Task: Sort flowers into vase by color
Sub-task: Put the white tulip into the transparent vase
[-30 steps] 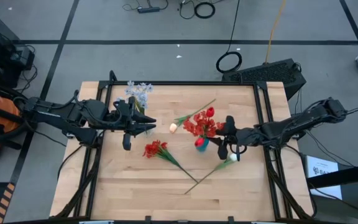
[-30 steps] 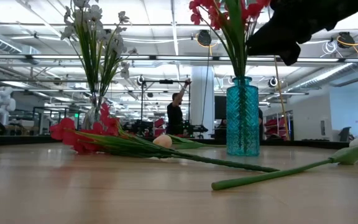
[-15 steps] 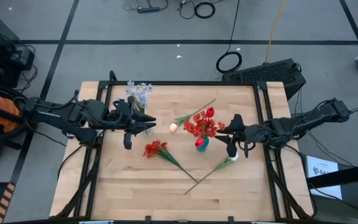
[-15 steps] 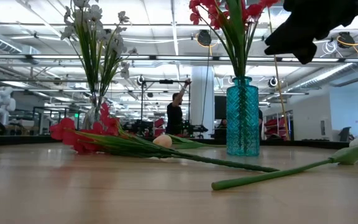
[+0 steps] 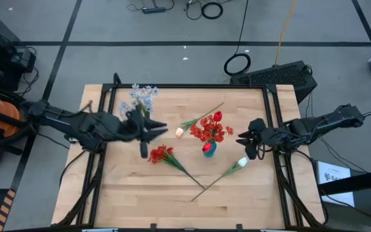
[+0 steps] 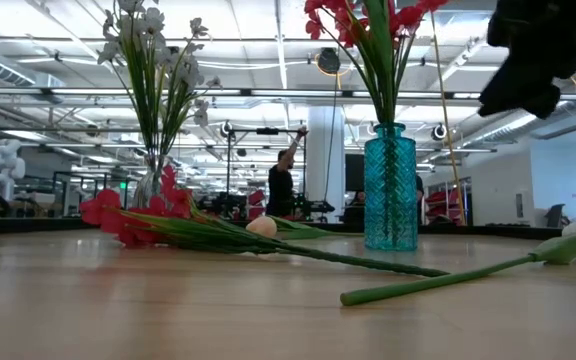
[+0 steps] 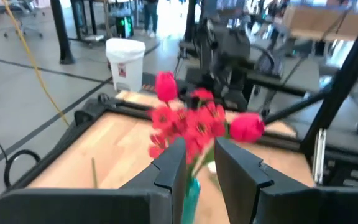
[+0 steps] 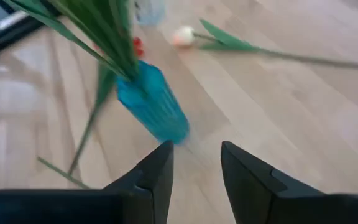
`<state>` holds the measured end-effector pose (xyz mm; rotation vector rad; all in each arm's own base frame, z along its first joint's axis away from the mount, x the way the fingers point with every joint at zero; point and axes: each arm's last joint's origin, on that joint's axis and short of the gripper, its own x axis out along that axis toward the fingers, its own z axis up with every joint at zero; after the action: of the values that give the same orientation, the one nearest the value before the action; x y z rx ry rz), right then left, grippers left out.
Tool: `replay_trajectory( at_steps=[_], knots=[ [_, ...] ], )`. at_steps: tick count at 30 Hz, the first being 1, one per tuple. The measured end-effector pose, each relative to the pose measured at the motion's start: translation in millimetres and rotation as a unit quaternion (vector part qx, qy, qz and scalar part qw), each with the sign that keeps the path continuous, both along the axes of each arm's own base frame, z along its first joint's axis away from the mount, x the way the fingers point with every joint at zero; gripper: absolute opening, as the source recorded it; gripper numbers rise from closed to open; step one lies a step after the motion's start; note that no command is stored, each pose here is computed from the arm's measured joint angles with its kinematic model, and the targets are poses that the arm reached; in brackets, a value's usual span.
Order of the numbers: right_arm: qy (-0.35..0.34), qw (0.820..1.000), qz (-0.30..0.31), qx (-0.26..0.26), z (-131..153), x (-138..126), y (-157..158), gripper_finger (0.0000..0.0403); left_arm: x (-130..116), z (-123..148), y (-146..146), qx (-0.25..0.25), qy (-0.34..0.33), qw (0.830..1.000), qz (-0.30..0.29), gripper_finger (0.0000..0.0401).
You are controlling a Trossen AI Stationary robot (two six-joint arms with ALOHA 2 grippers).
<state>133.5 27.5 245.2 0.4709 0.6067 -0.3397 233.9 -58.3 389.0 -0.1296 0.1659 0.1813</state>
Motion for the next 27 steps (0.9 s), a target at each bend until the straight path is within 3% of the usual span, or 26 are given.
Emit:
replay_trajectory(
  at_steps=[6,11,16,27],
  knots=[
    [0.026,0.999,-0.035,0.031,-3,-15,-5,0.0103,22,-12,-24,-0.014,0.03,0.999,0.0,0.0088],
    [0.033,0.995,-0.069,0.063,-5,-22,-6,0.008,35,-18,-40,-0.038,0.061,0.996,0.042,0.0088],
    [0.058,0.995,-0.065,0.048,-7,-26,-8,0.0064,44,-16,-58,-0.034,0.076,0.993,0.085,0.0088],
    [0.075,0.997,-0.025,0.009,-8,-27,-8,0.0059,63,-10,-92,-0.028,0.063,0.994,0.089,0.0088]
  ],
)
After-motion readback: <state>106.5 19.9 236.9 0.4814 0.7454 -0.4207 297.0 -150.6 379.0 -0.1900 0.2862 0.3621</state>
